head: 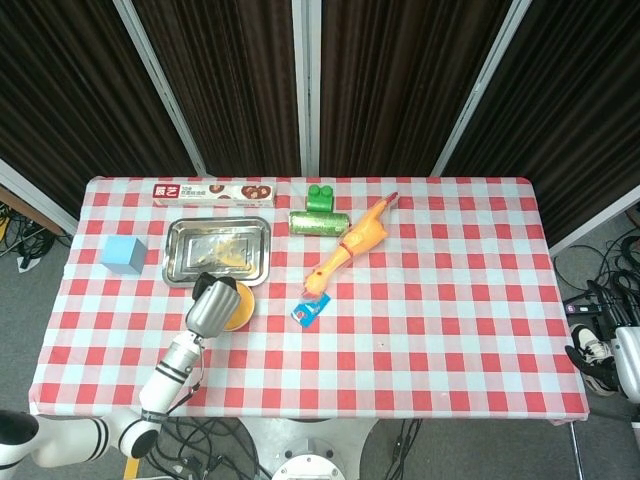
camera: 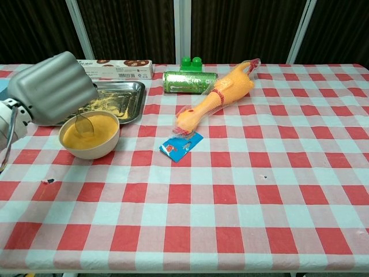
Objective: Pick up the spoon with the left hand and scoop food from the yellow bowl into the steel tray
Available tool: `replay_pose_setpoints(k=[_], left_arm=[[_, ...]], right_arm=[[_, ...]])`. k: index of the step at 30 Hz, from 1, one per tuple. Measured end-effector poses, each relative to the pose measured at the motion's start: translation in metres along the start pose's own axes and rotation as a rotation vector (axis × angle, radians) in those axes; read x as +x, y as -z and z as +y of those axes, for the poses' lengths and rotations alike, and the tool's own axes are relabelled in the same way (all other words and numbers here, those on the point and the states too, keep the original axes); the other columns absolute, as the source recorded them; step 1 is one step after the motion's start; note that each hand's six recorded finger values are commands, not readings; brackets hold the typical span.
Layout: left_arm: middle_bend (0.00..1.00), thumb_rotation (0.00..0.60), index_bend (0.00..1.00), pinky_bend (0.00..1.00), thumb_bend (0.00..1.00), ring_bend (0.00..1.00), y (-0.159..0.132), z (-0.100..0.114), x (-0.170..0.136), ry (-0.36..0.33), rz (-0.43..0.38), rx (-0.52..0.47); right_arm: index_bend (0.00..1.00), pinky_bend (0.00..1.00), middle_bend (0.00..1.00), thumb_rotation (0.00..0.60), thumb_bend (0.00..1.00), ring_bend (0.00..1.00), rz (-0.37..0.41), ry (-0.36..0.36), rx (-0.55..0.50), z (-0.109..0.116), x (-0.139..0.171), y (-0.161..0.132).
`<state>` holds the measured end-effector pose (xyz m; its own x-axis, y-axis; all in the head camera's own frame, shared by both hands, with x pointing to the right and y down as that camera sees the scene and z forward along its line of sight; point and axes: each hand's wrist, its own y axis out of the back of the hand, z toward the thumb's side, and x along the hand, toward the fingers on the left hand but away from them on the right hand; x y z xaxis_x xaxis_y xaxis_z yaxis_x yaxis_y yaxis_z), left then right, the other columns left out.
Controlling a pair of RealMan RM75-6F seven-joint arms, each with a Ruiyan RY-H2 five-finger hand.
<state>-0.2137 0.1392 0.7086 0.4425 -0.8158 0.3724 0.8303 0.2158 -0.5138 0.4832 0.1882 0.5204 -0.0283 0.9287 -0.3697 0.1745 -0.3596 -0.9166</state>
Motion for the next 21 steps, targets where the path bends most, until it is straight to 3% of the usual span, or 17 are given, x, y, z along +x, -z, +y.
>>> replay_pose_setpoints(k=[9,16,21], left_arm=[[0.97,0.600,0.74,0.98,0.44,0.96,0.009,-0.014,0.009,0.058,0.049,0.018],[0.97,0.600,0.74,0.98,0.44,0.97,0.036,-0.003,0.010,0.036,0.112,-0.035],[0.97,0.600,0.74,0.98,0.44,0.97,0.038,0.004,0.011,0.017,0.099,-0.037]], right_arm=[[0.00,0.04,0.13,0.600,0.16,0.00,-0.003,0.004,0.000,0.002,0.000,0.002],[0.00,0.04,0.13,0.600,0.16,0.00,0.009,0.007,-0.002,0.002,0.001,-0.001],[0.00,0.04,0.13,0.600,0.16,0.00,0.011,0.008,0.000,0.003,0.001,-0.002]])
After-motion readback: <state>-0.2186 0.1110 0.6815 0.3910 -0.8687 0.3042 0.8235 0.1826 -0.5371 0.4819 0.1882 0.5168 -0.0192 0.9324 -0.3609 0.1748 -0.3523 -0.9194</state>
